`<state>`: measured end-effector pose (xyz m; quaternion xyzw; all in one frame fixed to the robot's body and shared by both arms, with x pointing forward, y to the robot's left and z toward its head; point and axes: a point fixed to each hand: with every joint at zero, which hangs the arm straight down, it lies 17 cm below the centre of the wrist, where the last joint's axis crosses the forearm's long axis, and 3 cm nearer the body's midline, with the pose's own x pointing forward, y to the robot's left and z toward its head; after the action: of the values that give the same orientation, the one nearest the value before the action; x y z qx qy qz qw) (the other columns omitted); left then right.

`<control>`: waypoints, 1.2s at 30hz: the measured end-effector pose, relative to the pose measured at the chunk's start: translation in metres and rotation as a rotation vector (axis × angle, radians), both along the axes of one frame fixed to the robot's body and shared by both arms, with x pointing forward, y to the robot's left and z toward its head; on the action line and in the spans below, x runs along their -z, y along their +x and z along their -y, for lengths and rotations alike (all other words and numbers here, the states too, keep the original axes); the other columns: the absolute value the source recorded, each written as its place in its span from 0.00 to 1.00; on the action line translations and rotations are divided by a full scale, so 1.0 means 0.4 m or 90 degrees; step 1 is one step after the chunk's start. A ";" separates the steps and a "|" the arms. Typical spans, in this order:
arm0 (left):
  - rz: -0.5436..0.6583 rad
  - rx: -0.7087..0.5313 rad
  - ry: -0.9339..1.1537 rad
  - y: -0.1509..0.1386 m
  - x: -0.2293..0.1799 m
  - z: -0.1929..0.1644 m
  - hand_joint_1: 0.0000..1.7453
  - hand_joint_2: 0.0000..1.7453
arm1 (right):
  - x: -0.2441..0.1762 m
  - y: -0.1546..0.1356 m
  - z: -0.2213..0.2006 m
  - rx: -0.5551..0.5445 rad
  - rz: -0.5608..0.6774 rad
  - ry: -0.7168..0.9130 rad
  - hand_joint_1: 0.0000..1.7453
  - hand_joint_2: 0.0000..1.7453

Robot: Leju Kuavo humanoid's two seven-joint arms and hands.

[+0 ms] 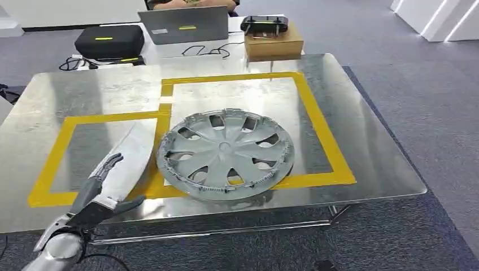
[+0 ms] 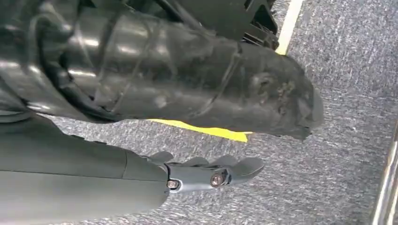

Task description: Take the parts from the cabinet and place them on the table.

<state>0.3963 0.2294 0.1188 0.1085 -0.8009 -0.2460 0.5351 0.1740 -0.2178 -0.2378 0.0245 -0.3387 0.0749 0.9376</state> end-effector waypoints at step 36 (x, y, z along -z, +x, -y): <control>0.263 0.170 -0.118 -0.370 -0.352 0.348 0.00 1.00 | 0.031 -0.106 0.026 0.092 -0.043 -0.025 0.00 0.00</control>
<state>0.2484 0.0903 0.2596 -0.0002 -0.9195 -0.2125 0.3307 0.1314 -0.2284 -0.2504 -0.0162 -0.3061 0.0126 0.9518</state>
